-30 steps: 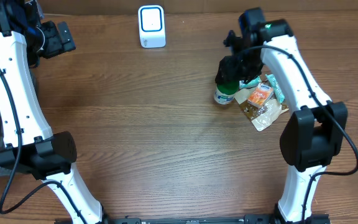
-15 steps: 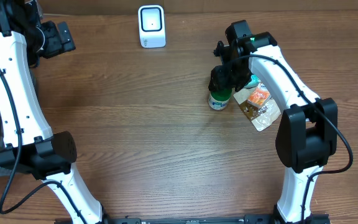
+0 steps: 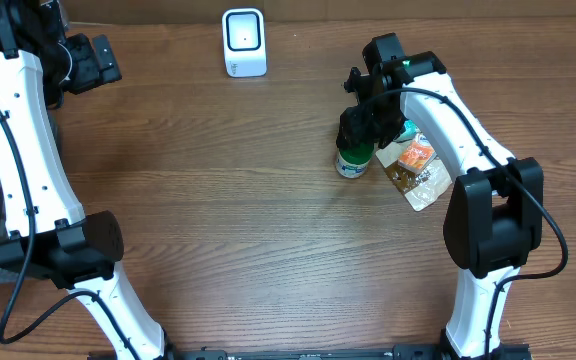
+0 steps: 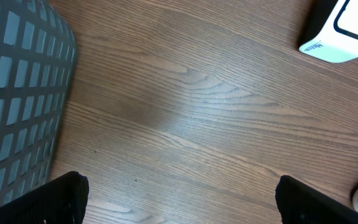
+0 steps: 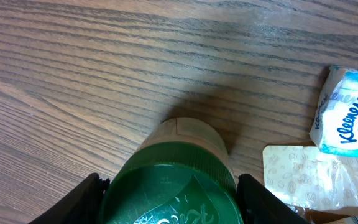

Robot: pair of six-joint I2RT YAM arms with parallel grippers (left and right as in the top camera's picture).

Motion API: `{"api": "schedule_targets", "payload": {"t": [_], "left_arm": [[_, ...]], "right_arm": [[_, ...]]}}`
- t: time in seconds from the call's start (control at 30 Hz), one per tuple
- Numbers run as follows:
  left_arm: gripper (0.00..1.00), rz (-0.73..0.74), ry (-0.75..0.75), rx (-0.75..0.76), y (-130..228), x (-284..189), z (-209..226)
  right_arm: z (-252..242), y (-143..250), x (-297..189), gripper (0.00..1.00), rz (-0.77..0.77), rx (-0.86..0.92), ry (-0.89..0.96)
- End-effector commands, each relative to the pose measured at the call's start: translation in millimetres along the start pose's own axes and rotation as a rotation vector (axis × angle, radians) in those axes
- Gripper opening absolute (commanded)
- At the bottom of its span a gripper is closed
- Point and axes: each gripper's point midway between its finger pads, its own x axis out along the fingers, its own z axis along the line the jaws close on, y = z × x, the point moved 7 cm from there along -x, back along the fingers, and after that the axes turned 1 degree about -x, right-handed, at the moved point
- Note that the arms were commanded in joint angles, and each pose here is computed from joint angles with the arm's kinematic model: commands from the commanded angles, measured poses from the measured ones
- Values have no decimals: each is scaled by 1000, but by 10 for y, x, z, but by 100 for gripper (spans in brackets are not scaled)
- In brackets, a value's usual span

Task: Scan the item barcode
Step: 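Open the right gripper to release the jar and raise it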

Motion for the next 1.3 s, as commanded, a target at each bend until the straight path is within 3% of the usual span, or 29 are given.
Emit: {"api": "schedule_targets", "payload": {"t": [0.0,0.53,0.7,0.87,1.03,1.27], "left_arm": [[100,-17,-2,21,0,-55,-12],[99,-16,-2,21,1,-55,-12],[99,-17,-2,21,0,-55,-12],[100,-17,-2,21,0,-55,-12],[100,-16,-2,21,1,-55,-12],[99,-17,-2,21,0,-55,-12]], "right_arm": [[-13,1,-44,25,-14,4,8],[-14,3,-44,26,-12,0,8],[-25,-17,-46,32,-24,-3,20],[-31,-41,-147,48,-36,-6,47],[20,-98,-502,74,-100,-14,71],[173,-34,-1204,86,-234,-38,74]]}}
